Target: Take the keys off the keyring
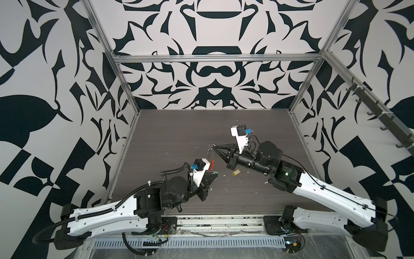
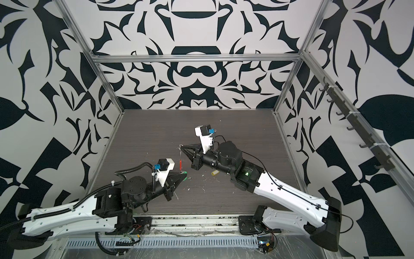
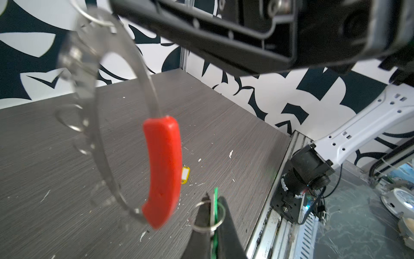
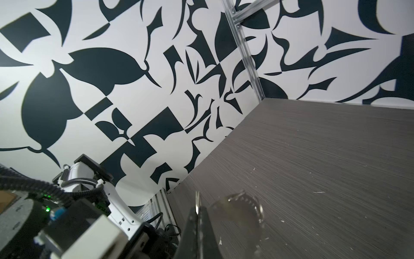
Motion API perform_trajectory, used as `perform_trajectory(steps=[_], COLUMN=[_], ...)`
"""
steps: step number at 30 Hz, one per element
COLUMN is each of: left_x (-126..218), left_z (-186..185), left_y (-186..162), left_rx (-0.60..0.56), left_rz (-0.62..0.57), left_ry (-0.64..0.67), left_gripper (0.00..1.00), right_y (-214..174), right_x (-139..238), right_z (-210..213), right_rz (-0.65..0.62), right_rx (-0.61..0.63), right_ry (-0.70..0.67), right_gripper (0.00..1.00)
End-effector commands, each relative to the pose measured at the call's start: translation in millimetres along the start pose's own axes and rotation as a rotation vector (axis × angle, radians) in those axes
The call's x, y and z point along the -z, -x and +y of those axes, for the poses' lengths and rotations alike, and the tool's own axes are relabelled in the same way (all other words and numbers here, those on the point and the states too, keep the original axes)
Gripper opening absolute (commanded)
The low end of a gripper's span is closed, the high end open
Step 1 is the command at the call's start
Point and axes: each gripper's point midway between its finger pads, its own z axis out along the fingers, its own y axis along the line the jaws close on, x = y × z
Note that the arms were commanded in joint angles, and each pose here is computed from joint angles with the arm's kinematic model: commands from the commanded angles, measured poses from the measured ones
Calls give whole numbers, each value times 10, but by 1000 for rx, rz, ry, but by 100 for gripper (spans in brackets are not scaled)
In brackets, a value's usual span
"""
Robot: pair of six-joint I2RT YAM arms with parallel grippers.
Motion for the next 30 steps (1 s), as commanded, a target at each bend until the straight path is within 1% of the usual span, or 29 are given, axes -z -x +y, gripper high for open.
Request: perform_trajectory(steps=[1, 5, 8, 11, 13, 15, 18, 21, 26, 30], left_x=[66, 50, 15, -44, -108, -155, -216, -295, -424, -466], left_z=[133, 317, 422, 616, 805, 1022, 1263, 1425, 1614, 1798], left_y=[65, -72, -193, -333, -475, -633, -835, -1053, -1414, -1609], left_rx=[36, 58, 44, 98, 195, 323, 483, 590, 755, 853], left_rz=[-33, -8, 20, 43, 67, 88, 103, 127, 200, 215], left_ry=[68, 167, 219, 264, 265, 258, 241, 239, 229, 268], left_gripper=[0, 0, 0, 0, 0, 0, 0, 0, 0, 0], right_y=[169, 43, -99, -248, -338, -412, -509, -624, -845, -996], right_x=[195, 326, 383, 411, 428, 451, 465, 455, 402, 365], right_z=[-68, -290, -450, -570, -643, -710, -769, -829, -908, -945], right_rz=[-74, -73, -49, -25, -14, -6, 18, 51, 104, 140], right_rx=[51, 58, 62, 49, 41, 35, 28, 17, -17, -51], right_ry=[-75, -168, -230, -265, -285, -304, -321, -335, -335, -330], right_gripper=[0, 0, 0, 0, 0, 0, 0, 0, 0, 0])
